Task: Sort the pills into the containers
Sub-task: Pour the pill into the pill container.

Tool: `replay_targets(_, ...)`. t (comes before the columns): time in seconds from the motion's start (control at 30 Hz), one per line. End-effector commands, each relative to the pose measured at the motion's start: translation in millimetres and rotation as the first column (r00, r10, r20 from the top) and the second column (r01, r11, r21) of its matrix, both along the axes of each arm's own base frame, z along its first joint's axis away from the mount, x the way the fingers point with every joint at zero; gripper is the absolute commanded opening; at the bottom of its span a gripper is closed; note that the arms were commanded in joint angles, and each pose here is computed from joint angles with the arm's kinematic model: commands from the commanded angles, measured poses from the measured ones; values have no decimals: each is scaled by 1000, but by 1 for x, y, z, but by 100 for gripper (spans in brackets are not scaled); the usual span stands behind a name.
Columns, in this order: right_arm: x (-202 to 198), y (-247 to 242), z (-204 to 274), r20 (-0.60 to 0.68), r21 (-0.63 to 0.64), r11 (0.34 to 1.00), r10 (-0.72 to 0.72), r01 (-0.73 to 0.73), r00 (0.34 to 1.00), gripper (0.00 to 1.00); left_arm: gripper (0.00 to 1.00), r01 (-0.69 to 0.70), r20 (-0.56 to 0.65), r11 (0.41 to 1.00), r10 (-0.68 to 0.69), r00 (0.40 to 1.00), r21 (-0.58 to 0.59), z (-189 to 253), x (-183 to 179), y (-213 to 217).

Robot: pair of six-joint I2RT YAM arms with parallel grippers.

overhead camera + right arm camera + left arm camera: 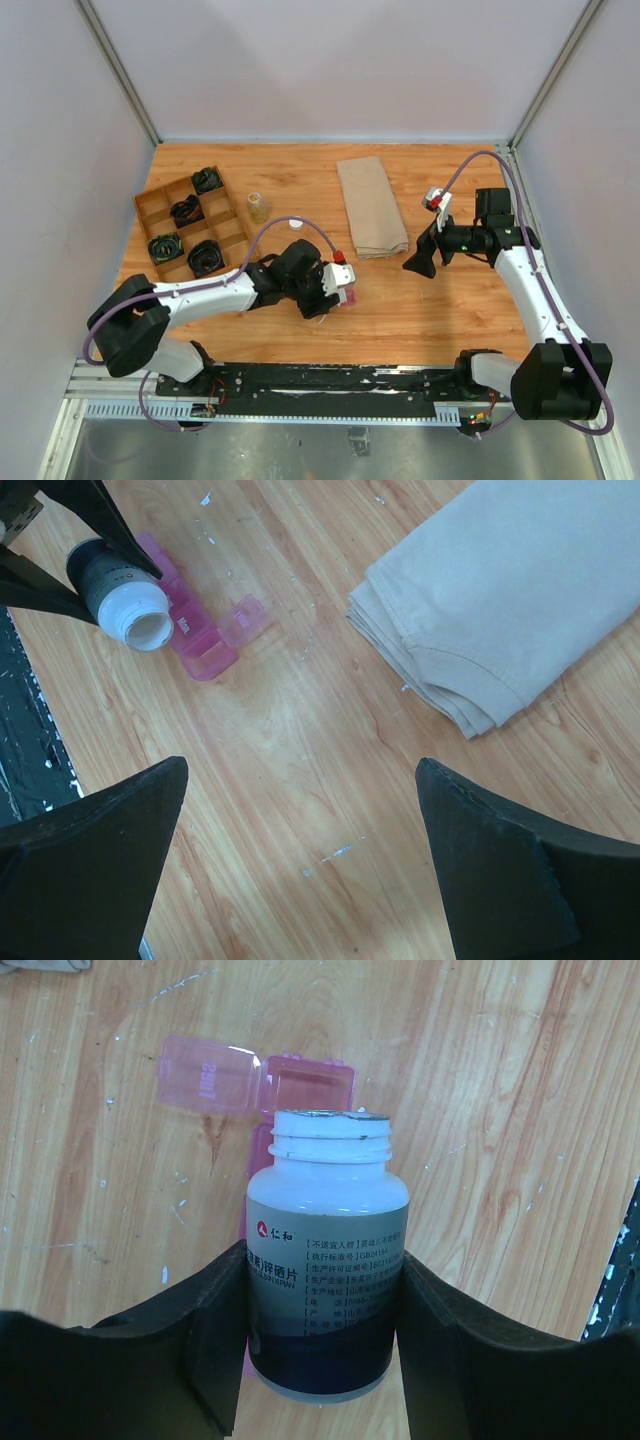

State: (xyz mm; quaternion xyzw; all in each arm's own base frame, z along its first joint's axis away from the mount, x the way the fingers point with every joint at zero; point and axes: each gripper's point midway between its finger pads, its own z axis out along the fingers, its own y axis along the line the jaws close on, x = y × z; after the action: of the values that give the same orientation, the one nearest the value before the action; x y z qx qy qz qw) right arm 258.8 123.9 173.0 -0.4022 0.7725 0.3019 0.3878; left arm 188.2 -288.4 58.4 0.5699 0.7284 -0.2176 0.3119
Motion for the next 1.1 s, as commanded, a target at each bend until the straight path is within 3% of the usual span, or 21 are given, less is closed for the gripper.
replay_targets(0.0,-3,0,3,-9,19,1000,14,-13,1000,99,0,12,15,1000,-13,1000,13,5,6,-5)
replay_targets(1.07,-5,1,4,-14,29,999,24,-24,1000,99,0,45,-35,991,-41,999,125,-6,3,-2)
